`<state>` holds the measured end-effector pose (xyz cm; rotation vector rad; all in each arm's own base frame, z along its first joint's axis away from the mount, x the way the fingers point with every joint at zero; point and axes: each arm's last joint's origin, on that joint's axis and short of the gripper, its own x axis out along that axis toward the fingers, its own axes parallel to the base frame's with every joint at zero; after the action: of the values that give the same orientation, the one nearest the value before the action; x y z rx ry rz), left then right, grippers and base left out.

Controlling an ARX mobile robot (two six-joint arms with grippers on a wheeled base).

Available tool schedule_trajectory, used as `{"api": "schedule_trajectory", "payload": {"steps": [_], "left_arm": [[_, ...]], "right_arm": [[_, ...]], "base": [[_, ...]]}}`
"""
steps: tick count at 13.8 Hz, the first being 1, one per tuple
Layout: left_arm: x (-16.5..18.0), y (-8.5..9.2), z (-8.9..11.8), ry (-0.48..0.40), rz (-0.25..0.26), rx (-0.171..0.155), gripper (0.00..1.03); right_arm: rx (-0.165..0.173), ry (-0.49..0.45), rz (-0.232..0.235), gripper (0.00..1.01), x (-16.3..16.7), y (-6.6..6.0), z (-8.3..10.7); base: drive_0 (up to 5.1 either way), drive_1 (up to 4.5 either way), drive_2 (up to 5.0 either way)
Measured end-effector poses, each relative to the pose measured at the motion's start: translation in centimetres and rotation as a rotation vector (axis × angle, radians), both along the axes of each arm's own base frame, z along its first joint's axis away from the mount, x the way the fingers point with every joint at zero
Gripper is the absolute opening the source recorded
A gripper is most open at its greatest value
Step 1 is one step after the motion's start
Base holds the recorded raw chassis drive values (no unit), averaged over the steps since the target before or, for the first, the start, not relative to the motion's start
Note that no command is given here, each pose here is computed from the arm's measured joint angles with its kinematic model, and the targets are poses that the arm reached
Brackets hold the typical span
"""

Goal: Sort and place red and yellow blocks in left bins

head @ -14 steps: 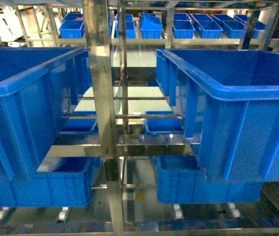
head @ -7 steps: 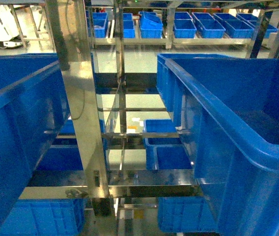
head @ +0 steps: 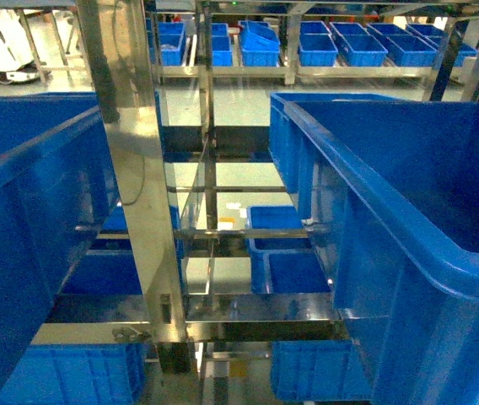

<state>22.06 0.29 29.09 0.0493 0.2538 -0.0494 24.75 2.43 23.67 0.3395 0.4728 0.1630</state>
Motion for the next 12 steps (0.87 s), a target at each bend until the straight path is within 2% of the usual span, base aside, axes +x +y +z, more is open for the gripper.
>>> {"api": "schedule_trajectory", "payload": {"steps": [1,2,4,5,6,7,8,9,10,11,12], "left_arm": [[0.0,0.0,0.0,0.0,0.002,0.0,0.27],[0.0,0.0,0.0,0.0,0.0,0.0,0.27],[0.0,0.0,0.0,0.0,-0.001,0.0,0.27],[0.0,0.0,0.0,0.0,0.001,0.0,0.27],[0.0,0.0,0.0,-0.001,0.001,0.0,0.27],[0.0,0.0,0.0,0.0,0.001,0.0,0.27],[0.0,0.0,0.0,0.0,0.001,0.0,0.27],[0.0,0.0,0.0,0.0,0.001,0.0,0.27],[0.0,0.0,0.0,0.0,0.0,0.0,0.27],[0.0,0.0,0.0,0.0,0.001,0.0,0.27],[0.0,0.0,0.0,0.0,0.001,0.0,0.27]], "right_arm": [[0.001,0.026,0.003,0.29,1.7,0.0,-0.9],[-0.016,0.028,0.001,0.29,3.9,0.2,-1.6],[-0.088,0.054,0.007,0.29,8.6,0.8,-2.6],[-0.135,0.083,0.02,0.29,10.8,1.1,-3.7],[-0.153,0.116,0.042,0.29,12.2,1.3,-4.9],[-0.145,0.133,0.061,0.33,12.8,1.4,-6.2],[-0.14,0.117,0.061,0.44,12.4,1.4,-7.0],[-0.127,0.068,0.055,0.57,11.0,1.1,-6.6],[-0.127,-0.029,0.028,0.73,8.0,0.7,-4.8],[-0.161,-0.095,-0.003,0.88,4.3,0.5,-2.8],[-0.172,-0.092,0.008,0.99,1.0,0.2,-1.8]], "base": [[0.1,4.42,-4.2],[0.1,4.42,-4.2],[0.1,4.42,-4.2],[0.1,4.42,-4.2],[0.1,4.42,-4.2],[0.1,4.42,-4.2],[0.1,4.42,-4.2],[0.1,4.42,-4.2],[0.0,0.0,0.0],[0.0,0.0,0.0],[0.0,0.0,0.0]]}}
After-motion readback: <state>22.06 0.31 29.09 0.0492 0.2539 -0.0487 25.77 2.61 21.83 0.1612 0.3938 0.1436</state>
